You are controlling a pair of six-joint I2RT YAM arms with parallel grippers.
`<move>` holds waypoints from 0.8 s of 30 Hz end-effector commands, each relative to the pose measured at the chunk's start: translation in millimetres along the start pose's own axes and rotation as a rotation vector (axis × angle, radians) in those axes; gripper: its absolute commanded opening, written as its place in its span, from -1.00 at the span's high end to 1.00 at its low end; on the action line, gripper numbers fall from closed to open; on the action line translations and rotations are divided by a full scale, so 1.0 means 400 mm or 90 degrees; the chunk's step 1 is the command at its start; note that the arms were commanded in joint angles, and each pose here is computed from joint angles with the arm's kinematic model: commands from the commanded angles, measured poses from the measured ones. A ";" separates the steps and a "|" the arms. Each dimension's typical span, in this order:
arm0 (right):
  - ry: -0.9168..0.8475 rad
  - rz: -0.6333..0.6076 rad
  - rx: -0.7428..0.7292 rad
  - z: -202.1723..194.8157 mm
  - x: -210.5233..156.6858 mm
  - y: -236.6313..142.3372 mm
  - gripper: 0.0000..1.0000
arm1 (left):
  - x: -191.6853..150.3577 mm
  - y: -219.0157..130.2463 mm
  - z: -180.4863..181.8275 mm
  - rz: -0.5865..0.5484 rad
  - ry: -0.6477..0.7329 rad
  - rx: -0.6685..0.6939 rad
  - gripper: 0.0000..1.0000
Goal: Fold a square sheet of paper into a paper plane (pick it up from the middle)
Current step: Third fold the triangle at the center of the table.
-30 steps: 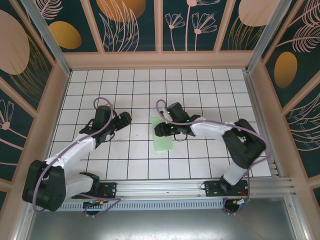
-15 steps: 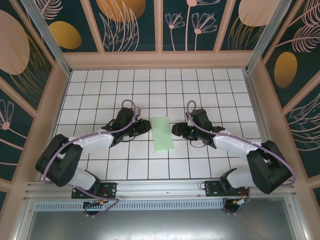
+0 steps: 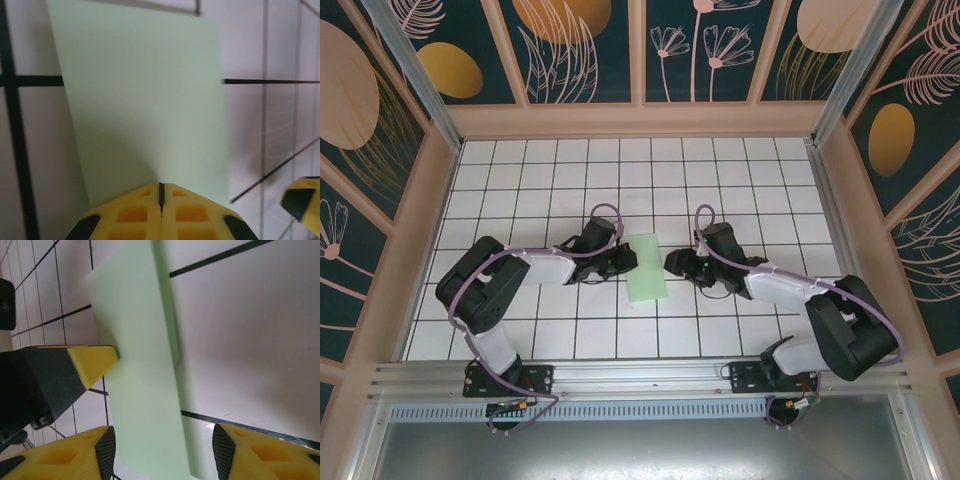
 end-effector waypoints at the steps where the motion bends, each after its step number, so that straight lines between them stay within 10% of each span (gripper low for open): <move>1: 0.016 0.020 0.006 -0.015 -0.015 0.010 -0.12 | -0.010 0.014 0.038 0.010 0.008 0.045 0.94; 24: 0.026 0.145 0.046 -0.005 -0.102 0.070 0.18 | -0.050 0.030 0.102 0.029 -0.013 0.092 1.00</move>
Point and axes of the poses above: each hand's point on the last joint's axis, 136 mm out from that joint toward the fingers, its own y axis out along the fingers, its own z axis along the line the jaws close on, x = y × z, the point moved 3 cm from there along -y, back along the fingers, and after that the axes turned 4 degrees about y, right-handed, at the moved point
